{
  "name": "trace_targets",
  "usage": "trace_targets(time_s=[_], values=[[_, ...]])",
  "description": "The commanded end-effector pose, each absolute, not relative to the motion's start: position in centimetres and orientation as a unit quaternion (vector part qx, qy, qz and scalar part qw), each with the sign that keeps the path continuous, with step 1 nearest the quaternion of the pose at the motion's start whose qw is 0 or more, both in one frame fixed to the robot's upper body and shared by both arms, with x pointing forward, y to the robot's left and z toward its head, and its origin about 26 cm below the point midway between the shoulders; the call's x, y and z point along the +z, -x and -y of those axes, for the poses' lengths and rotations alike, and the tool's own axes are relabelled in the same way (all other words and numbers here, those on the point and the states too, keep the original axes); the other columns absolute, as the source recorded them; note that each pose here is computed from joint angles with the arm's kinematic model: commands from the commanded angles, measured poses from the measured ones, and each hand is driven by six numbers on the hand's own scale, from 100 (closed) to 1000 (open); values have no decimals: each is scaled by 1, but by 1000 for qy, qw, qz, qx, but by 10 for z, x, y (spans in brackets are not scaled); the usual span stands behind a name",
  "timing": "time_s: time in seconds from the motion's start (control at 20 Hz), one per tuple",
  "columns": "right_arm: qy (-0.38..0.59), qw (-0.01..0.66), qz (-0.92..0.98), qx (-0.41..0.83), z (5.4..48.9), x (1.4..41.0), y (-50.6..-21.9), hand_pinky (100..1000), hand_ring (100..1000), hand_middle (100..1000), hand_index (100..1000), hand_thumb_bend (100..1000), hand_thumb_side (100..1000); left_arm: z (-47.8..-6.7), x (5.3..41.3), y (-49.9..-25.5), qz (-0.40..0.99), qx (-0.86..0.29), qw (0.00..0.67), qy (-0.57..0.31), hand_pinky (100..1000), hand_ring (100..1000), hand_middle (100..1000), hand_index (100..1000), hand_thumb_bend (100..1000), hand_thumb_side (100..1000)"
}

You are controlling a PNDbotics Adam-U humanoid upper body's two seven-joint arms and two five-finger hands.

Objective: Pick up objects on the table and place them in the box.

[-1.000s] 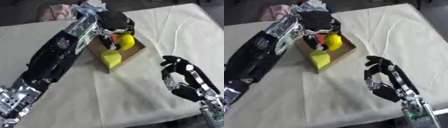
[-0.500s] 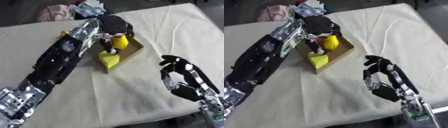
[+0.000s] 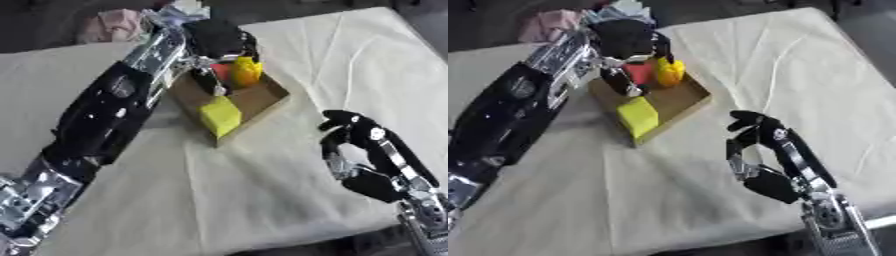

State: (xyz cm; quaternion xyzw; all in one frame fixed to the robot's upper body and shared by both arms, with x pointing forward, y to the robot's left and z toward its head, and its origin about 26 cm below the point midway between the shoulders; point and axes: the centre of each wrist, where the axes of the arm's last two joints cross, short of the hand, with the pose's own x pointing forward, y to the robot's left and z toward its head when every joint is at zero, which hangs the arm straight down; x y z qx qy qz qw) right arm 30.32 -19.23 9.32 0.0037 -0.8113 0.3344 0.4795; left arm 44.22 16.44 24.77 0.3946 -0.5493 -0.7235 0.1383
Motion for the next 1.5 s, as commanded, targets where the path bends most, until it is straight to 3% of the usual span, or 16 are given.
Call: trace_targets(time_s=[0.05,0.65,0.9,1.25,1.5], values=[[7,476,815,330,197,97,-304,621,613,675,858,100,344,-199,275,-440,550,-695,169,-431,797,724,751,850,357,198],[11,478,815,328,199,96,-303,621,612,675,858,100,333,-293,230,-475,451,-631,384,-501,792,727,772,875,418,285],[8,475,817,327,197,98,-304,621,612,676,858,100,323,-311,213,-481,428,-600,422,-528,792,730,777,883,479,392],[7,470,820,325,195,102,-305,620,611,676,858,100,312,-329,199,-482,431,-563,466,-530,782,715,770,886,475,481],[5,469,822,323,195,103,-305,620,611,676,858,100,310,-335,184,-480,427,-554,493,-518,771,700,755,871,440,462]])
